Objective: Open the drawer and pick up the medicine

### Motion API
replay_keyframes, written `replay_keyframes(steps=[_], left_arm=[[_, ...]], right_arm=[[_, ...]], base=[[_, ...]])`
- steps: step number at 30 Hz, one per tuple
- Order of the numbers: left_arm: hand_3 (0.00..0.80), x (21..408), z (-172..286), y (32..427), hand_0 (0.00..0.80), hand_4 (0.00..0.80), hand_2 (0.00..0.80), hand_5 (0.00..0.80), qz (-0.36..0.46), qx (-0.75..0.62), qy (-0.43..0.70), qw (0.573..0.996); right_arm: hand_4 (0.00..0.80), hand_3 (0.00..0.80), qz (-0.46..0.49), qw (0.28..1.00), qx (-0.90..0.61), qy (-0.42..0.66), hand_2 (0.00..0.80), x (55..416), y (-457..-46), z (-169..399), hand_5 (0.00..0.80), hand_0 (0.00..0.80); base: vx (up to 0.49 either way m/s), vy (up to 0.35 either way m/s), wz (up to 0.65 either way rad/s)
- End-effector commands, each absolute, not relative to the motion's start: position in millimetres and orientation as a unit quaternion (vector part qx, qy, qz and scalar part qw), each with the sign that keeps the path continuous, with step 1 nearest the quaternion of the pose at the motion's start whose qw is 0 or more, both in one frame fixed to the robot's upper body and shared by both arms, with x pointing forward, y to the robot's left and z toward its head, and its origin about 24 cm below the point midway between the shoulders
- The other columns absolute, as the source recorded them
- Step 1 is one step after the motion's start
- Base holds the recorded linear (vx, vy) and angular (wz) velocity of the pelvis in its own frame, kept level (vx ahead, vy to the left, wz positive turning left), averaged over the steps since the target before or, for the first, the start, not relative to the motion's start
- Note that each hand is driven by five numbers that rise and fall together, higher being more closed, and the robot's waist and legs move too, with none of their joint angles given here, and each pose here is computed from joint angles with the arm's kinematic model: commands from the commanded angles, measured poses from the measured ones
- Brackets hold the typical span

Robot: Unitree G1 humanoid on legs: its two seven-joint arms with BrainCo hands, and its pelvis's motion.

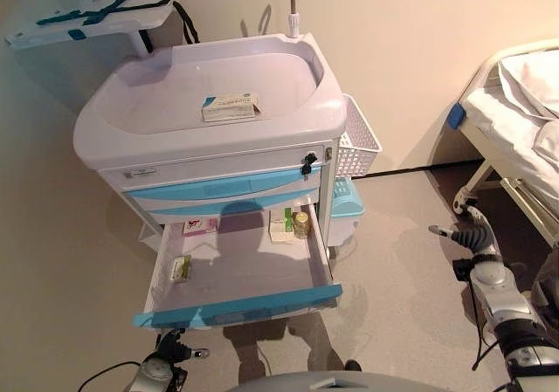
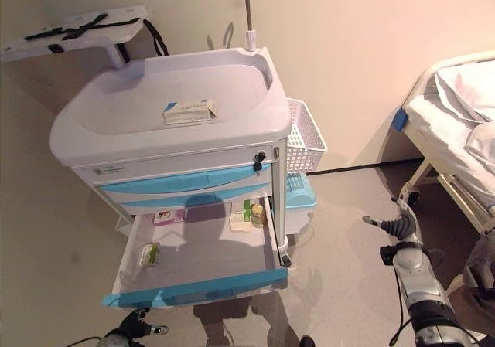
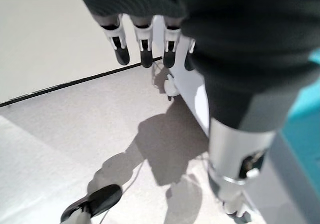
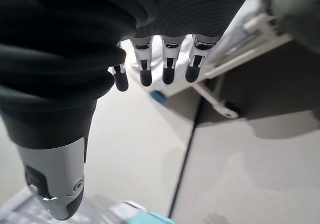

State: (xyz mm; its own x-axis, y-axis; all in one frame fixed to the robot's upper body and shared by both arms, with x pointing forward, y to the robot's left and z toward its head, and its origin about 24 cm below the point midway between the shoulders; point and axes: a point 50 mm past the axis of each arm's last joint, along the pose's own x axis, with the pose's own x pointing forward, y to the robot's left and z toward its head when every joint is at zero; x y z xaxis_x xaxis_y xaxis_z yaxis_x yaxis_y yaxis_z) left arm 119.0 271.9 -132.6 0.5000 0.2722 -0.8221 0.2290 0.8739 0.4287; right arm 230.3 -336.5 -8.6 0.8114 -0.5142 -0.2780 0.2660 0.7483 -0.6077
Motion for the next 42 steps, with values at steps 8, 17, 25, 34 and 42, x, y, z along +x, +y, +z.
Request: replay_keyframes(steps=[8, 17, 25, 34, 42], left_arm=[[0.0, 167.8, -102.1, 292.5, 0.0, 0.0, 0.0, 0.0, -0.042, 0.357, 0.424, 0.831], [0.0, 194.4, -82.4, 298.6, 0.0, 0.0, 0.0, 0.0, -0.066, 0.411, 0.384, 0.824], [0.0, 211.4, -68.8, 300.1, 0.0, 0.0, 0.0, 0.0, -0.06, 0.425, 0.356, 0.83], [0.0, 237.0, -47.0, 305.1, 0.0, 0.0, 0.0, 0.0, -0.043, 0.443, 0.32, 0.836], [0.0, 264.9, -19.0, 307.4, 0.0, 0.0, 0.0, 0.0, -0.034, 0.472, 0.275, 0.837]], right_arm=[[0.0, 0.0, -0.209, 0.902, -0.278, 0.254, 0.0, 212.1, -337.6, -27.9, 0.0, 0.0], [0.0, 0.0, -0.192, 0.893, -0.271, 0.302, 0.0, 194.5, -336.9, -47.4, 0.0, 0.0], [0.0, 0.0, -0.184, 0.892, -0.246, 0.332, 0.0, 181.8, -334.2, -61.1, 0.0, 0.0], [0.0, 0.0, -0.195, 0.881, -0.19, 0.388, 0.0, 164.8, -334.5, -82.1, 0.0, 0.0], [0.0, 0.0, -0.181, 0.871, -0.193, 0.414, 0.0, 160.4, -332.7, -89.6, 0.0, 0.0]], base=[[0.0, 0.0, 0.0], [-0.001, 0.0, -0.06], [-0.002, 0.002, 0.0], [-0.025, 0.02, -0.13], [-0.009, 0.016, -0.08]])
